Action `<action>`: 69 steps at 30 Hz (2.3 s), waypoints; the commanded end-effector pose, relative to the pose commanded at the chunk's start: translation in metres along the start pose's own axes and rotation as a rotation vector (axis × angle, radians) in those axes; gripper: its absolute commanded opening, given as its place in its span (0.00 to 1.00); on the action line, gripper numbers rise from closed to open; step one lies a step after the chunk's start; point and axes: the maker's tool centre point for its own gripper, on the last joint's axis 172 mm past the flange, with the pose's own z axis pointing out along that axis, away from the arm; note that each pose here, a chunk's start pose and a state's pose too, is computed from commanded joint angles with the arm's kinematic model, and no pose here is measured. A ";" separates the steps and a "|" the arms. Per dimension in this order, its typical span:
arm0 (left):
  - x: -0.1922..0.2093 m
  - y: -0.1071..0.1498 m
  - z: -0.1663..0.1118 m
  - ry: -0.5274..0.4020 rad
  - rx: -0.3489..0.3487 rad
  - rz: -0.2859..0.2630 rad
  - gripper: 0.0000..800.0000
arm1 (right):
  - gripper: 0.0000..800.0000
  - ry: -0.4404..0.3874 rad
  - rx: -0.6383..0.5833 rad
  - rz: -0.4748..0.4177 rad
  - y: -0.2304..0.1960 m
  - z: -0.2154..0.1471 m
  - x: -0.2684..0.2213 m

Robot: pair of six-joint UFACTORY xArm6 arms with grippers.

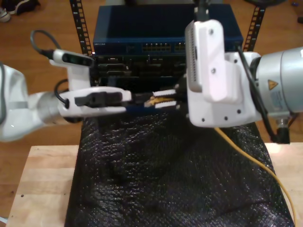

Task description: Grab the cable and plug it in

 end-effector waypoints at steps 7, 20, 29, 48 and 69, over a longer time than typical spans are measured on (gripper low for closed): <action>0.023 -0.011 -0.017 -0.024 0.105 0.079 0.99 | 0.00 -0.085 0.004 0.132 0.011 -0.011 -0.057; 0.038 -0.037 -0.049 -0.276 0.362 0.316 0.99 | 0.00 -0.217 0.056 0.544 0.012 -0.060 -0.175; 0.009 -0.040 -0.093 -0.533 0.521 0.384 1.00 | 0.00 -0.356 0.185 0.630 -0.016 -0.058 -0.215; -0.070 0.026 -0.232 -1.032 0.654 0.357 1.00 | 0.00 -0.517 0.262 0.636 -0.031 -0.064 -0.258; -0.267 0.124 -0.291 -1.074 0.497 0.326 1.00 | 0.00 -0.558 0.291 0.667 -0.043 -0.062 -0.271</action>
